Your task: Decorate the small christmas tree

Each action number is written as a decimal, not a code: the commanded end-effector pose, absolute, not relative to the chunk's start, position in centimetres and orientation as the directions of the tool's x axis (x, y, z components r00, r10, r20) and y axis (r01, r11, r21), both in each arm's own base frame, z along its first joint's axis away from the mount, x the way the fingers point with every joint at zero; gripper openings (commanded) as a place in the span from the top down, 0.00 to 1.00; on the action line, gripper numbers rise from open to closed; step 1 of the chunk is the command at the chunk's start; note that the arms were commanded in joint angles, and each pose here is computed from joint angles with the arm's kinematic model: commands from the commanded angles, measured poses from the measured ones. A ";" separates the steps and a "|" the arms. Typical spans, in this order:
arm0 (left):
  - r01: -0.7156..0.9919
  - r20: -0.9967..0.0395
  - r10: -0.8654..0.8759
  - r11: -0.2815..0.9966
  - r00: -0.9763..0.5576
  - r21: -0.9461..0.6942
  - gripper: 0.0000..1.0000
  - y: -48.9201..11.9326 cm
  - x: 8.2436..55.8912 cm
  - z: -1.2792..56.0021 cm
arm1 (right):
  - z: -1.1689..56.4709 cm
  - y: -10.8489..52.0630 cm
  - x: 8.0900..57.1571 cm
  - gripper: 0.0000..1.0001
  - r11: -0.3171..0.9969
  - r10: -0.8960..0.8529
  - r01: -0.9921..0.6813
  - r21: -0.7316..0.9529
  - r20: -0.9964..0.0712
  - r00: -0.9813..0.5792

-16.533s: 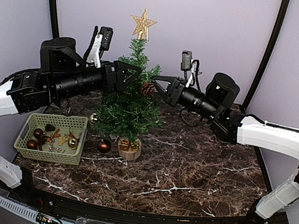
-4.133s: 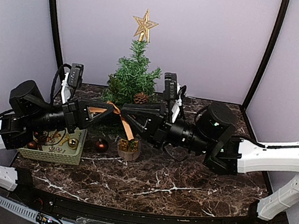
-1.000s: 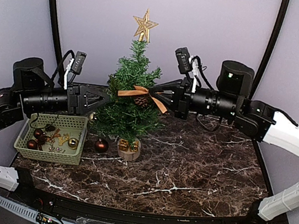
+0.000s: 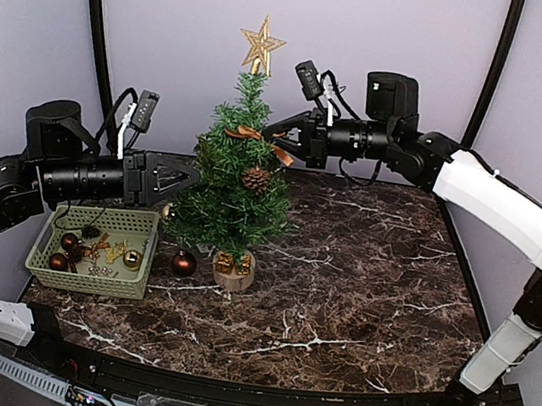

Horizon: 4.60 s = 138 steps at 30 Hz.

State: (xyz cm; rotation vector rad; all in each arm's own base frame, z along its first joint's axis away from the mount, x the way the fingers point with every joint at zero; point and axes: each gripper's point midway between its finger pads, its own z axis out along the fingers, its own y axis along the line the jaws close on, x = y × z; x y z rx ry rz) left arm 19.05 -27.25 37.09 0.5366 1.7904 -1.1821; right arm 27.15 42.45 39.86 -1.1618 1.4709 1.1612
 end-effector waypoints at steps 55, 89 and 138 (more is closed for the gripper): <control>0.183 -0.655 -0.370 0.766 -0.658 -0.617 0.40 -15.4 24.6 22.7 | 30.2 27.4 33.0 0.45 0.616 0.328 -0.569 0.545 -0.834 -0.443; -0.230 -0.361 -0.491 0.790 -0.793 -0.569 0.30 -6.4 27.8 5.5 | 17.4 28.3 34.0 0.44 0.654 0.277 -0.442 0.614 -0.738 -0.615; -0.290 -0.459 -0.442 0.884 -0.770 -0.366 0.53 -1.7 32.6 5.8 | 16.6 28.6 34.8 0.45 0.631 0.274 -0.450 0.632 -0.724 -0.633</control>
